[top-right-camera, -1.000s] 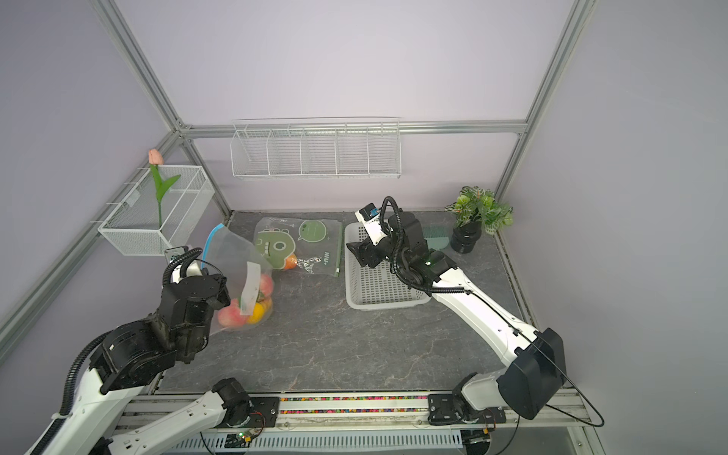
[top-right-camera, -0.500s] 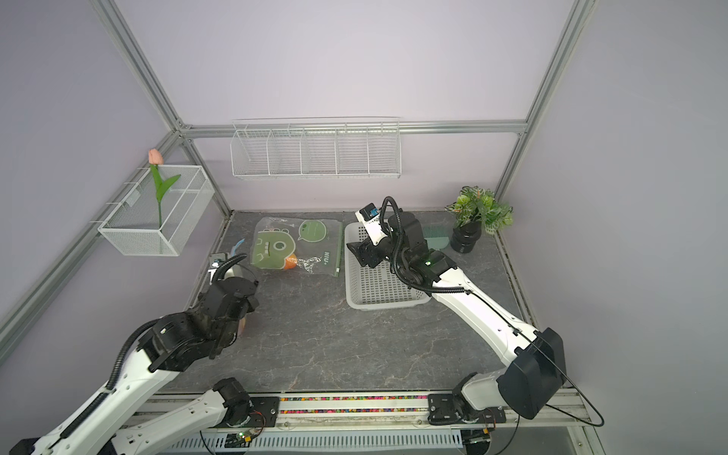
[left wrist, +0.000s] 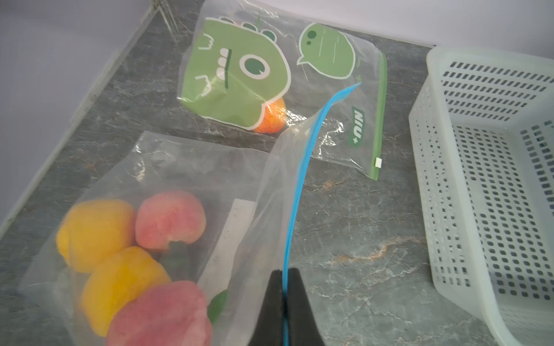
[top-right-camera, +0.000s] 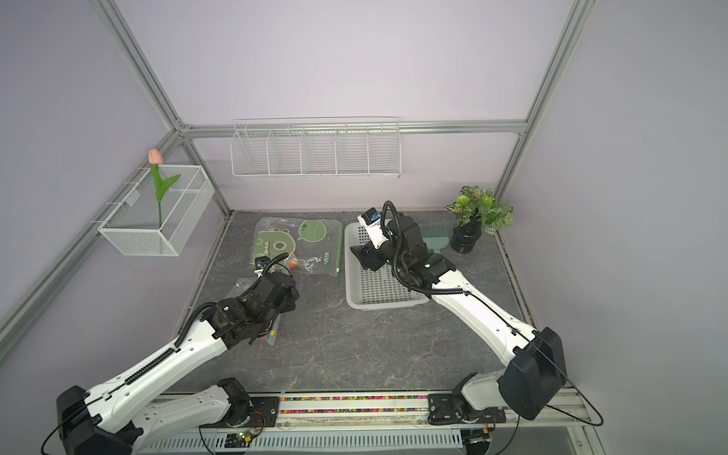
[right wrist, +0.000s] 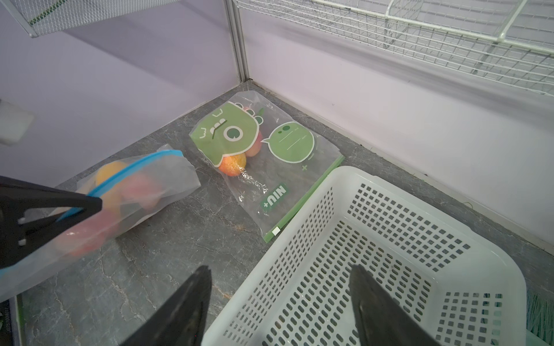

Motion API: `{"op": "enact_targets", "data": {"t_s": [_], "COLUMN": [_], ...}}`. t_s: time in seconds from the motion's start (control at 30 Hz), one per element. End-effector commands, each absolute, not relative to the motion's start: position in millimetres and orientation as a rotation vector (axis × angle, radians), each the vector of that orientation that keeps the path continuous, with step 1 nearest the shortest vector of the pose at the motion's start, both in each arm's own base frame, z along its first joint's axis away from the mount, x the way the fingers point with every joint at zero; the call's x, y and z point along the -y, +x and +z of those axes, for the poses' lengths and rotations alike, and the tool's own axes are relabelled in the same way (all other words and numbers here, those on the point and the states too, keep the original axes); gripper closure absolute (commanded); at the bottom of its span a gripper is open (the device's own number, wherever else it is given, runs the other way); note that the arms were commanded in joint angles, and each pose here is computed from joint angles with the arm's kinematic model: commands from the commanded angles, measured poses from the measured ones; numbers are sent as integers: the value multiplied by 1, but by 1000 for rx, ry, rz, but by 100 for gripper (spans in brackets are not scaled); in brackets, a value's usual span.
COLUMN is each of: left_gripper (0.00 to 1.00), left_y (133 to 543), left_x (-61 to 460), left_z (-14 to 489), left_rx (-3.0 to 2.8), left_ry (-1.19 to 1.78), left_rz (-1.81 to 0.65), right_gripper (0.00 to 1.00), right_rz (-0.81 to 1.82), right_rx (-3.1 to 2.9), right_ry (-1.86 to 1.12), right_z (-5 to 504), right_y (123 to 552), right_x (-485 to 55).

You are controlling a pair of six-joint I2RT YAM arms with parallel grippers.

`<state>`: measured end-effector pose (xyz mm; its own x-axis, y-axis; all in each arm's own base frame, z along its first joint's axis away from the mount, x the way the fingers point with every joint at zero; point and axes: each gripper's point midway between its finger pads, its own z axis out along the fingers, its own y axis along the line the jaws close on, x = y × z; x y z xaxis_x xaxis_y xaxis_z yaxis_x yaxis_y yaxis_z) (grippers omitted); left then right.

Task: Place the peach in a zip-top bag and seal the zipper
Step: Place the zipper food storage bag at the center of the board.

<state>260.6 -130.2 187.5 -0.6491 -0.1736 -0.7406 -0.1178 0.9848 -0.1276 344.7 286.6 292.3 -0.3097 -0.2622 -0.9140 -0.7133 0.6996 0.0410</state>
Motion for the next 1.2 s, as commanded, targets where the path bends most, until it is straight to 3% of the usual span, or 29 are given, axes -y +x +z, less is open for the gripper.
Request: {"op": "enact_targets", "data": {"t_s": [0.0,1.17], "left_gripper": [100,100], "left_y": [269,295], "left_x": [152,244], "left_z": [182,106], "left_rx": [-2275,-2480], "left_ry": [-272,-92], "left_rz": [-236,-331], "right_gripper": [25,24], "right_rz": [544,564], "right_rx": [-1875,-1920], "right_ry": [-742,-726], "right_z": [295,280], "right_y": [342,343], "right_x": [-279,-275]}}
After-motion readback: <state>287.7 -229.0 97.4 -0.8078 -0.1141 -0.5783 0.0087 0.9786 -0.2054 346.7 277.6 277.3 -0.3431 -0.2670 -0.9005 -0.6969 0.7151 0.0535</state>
